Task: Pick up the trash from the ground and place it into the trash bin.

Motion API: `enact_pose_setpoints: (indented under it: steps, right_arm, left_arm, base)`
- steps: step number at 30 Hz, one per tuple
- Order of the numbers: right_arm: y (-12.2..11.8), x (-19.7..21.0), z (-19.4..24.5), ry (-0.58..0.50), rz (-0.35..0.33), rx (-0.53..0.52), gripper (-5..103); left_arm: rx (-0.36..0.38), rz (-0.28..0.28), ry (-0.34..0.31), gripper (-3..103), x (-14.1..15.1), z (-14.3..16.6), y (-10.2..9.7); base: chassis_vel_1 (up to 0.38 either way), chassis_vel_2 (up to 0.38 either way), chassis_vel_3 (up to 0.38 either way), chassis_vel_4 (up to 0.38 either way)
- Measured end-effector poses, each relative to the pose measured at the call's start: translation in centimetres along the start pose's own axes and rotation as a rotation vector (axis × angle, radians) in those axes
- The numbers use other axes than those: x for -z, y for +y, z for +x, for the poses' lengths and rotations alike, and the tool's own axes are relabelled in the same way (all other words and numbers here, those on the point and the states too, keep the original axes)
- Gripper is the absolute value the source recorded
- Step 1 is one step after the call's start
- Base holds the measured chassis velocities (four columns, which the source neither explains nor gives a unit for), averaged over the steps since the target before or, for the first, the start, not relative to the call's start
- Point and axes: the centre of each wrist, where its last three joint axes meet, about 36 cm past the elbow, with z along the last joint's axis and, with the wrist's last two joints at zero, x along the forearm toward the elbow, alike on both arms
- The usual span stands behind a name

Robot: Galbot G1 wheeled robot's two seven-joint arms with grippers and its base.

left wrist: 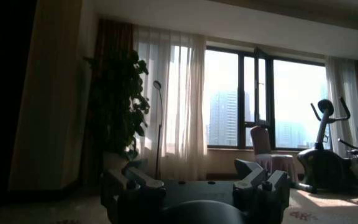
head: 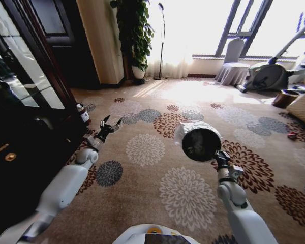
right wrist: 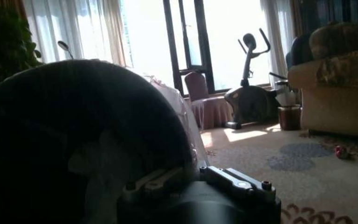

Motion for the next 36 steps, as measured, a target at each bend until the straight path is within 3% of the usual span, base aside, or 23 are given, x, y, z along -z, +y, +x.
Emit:
enact_pose_setpoints:
  steps: [6, 10, 16, 25, 28, 36]
  right_arm:
    - [-2.3, 0.3, 2.3, 0.040, -0.039, -0.164, 0]
    - [-1.9, 1.3, 3.8, 0.244, -0.207, -0.329, 0]
    - [-3.0, 2.6, 4.6, 0.317, -0.227, -0.431, 0]
    - [-3.8, 2.3, 6.1, 0.351, -0.284, -0.497, 0]
    - [-3.6, 2.1, 6.5, 0.367, -0.308, -0.476, 0]
    - [-2.9, 1.8, 6.4, 0.326, -0.284, -0.424, 0]
  left_arm:
    - [-0.017, 0.007, 0.019, 93, -1.4, -0.1, -1.0]
    - [-0.043, 0.009, 0.030, 93, -2.0, -0.4, -1.6]
    - [-0.059, -0.002, 0.037, 93, -2.3, -0.2, -1.0]
    - [-0.068, -0.015, 0.045, 93, -3.1, 0.1, -0.7]
    - [-0.069, -0.053, 0.051, 93, -4.3, 0.5, 0.0]
    - [-0.053, -0.057, 0.067, 93, -6.4, 0.7, -0.2]
  base:
    - [0.000, 0.000, 0.000, 0.000]
    - [0.000, 0.000, 0.000, 0.000]
    - [0.000, 0.000, 0.000, 0.000]
    - [0.000, 0.000, 0.000, 0.000]
    - [0.000, 0.000, 0.000, 0.000]
    - [0.000, 0.000, 0.000, 0.000]
